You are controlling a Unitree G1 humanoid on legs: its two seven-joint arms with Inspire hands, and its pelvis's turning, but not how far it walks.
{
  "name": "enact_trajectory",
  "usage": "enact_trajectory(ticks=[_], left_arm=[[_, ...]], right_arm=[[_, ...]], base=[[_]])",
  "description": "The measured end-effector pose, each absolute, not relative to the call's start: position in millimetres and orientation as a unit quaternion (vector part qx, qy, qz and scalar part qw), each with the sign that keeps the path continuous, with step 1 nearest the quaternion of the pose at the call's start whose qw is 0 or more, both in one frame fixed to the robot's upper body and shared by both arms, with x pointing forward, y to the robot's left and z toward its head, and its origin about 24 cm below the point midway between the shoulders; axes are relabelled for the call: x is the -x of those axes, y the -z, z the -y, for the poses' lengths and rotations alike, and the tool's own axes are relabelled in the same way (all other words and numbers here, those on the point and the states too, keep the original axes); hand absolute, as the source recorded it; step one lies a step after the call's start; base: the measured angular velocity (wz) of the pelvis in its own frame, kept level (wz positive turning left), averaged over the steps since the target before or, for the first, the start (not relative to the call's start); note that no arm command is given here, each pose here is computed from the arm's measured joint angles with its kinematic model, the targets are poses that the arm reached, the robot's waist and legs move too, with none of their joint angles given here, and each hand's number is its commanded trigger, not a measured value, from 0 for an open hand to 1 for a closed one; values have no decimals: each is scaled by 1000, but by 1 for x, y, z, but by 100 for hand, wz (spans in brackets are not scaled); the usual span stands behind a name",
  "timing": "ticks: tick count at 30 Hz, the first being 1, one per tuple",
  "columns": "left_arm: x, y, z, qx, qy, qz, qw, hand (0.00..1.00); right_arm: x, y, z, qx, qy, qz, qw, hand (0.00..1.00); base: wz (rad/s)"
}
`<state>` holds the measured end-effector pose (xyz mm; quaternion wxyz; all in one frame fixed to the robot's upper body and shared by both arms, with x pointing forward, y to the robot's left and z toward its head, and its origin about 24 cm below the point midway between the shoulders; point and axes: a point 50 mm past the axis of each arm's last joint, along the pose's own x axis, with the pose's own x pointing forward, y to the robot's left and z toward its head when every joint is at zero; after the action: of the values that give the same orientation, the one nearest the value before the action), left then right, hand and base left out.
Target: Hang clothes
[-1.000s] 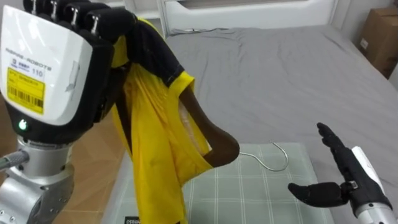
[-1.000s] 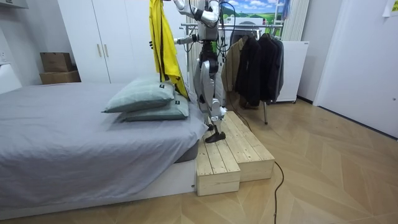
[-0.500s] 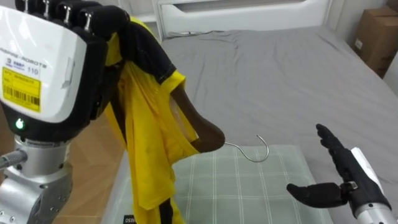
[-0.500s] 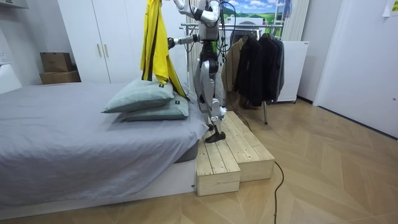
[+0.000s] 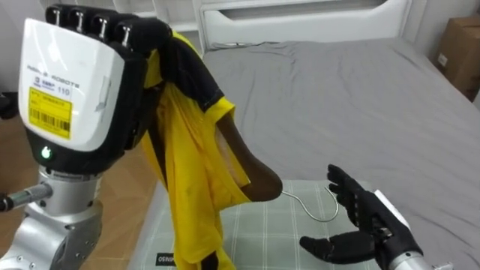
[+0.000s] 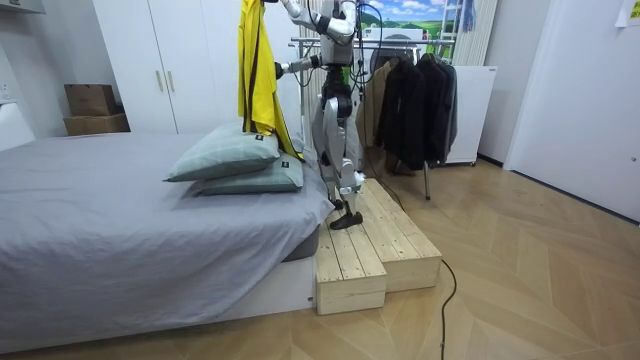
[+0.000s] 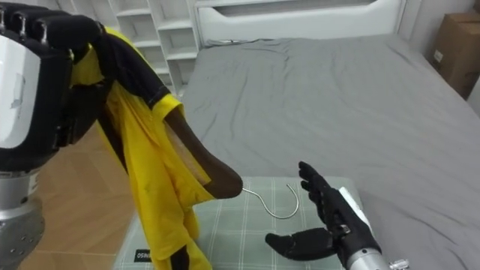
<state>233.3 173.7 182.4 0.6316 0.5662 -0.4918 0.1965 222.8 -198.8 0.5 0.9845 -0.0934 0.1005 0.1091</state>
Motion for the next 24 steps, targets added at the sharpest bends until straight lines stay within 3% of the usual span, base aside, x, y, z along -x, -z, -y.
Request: enact_trajectory(ticks=[24], left_arm=[[-233,-178,-159,-528,-209,501,653,100]], right_arm=[[-242,-8,159,-11,-157,-79,984,0]], base=[[0]])
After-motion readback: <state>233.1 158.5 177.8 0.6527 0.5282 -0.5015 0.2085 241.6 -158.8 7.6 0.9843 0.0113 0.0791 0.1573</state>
